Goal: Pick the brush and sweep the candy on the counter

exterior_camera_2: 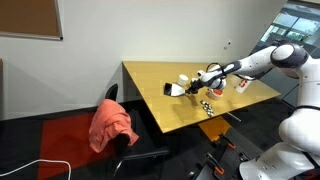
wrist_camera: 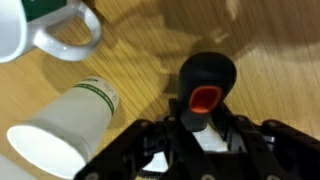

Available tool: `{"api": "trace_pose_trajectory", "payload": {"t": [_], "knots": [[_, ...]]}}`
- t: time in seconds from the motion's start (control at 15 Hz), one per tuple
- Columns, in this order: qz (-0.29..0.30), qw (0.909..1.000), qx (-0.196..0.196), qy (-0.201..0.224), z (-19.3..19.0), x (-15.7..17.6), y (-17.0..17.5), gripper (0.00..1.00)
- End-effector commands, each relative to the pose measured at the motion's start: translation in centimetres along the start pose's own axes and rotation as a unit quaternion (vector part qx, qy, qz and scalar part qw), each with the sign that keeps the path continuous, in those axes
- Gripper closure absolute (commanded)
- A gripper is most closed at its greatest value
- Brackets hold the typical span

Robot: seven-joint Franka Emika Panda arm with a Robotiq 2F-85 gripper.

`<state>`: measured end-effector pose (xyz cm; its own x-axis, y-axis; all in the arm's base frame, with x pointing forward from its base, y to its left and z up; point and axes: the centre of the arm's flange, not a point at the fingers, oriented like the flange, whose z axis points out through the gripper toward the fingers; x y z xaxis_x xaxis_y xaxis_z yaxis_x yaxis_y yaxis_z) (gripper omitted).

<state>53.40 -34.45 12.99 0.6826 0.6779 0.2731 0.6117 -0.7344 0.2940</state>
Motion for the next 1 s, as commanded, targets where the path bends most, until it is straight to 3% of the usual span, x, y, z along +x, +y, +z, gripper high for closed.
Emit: {"api": "trace_pose_trajectory", "payload": {"t": [0.0,0.07,0.13,0.2,0.33,0.53,0.6,0.8,0.93], "knots": [[-0.009,0.9998,0.014,-0.006,2.1,-0.1,1.1,0.87],[-0.013,0.9997,0.017,-0.007,2.5,-0.1,1.0,0.87],[-0.016,0.9997,0.018,-0.010,2.6,0.0,0.9,0.66],[-0.024,0.9995,0.018,-0.008,2.4,0.2,0.9,0.37],[-0.043,0.9989,0.016,-0.004,1.5,0.9,0.6,0.29],[-0.065,0.9978,0.006,0.007,-1.8,2.5,0.0,0.05],[-0.068,0.9976,0.009,0.006,-3.1,3.1,-0.2,0.01],[-0.079,0.9965,0.029,0.002,-6.9,4.9,-1.2,0.00],[-0.079,0.9939,0.074,-0.018,-9.2,6.0,-2.1,0.00]]}}
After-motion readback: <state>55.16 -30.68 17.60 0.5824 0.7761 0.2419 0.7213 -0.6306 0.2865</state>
